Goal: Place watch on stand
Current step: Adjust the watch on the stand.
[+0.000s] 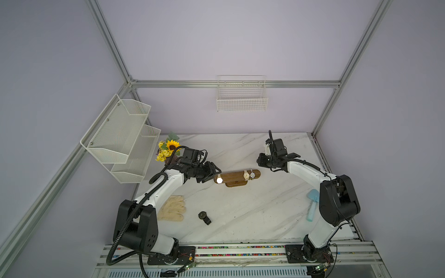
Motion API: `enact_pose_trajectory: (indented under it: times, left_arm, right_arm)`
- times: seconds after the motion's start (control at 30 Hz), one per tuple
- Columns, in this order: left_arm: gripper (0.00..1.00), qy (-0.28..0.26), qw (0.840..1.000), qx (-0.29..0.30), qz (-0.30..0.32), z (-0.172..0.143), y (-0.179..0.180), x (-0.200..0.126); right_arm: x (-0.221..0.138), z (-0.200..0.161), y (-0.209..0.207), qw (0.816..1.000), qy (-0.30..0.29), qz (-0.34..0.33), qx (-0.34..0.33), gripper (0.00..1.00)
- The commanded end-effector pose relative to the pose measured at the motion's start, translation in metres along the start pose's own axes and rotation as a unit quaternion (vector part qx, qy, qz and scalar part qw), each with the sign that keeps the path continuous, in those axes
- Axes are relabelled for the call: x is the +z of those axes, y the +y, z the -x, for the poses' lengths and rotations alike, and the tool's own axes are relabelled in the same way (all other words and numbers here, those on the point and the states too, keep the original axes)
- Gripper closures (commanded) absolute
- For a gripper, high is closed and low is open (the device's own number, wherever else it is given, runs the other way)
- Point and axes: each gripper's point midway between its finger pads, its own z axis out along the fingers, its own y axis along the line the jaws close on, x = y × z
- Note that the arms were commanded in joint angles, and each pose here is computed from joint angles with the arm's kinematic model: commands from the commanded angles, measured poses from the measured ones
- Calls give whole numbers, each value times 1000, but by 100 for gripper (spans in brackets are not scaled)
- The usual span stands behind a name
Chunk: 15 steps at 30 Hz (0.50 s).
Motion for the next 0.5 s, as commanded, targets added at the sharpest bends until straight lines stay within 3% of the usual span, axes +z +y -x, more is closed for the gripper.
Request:
enact_pose_trajectory:
  times: [0.0,0.47]
  left_arm:
    - [44,-3,1000,4,5,-1,-2,-1]
    - [43,15,1000,6,7,-6,4,24]
  right_arm:
    - [2,15,2,1000,-11,13,-5,81]
    - [24,0,-1,1000,21,21,-3,82]
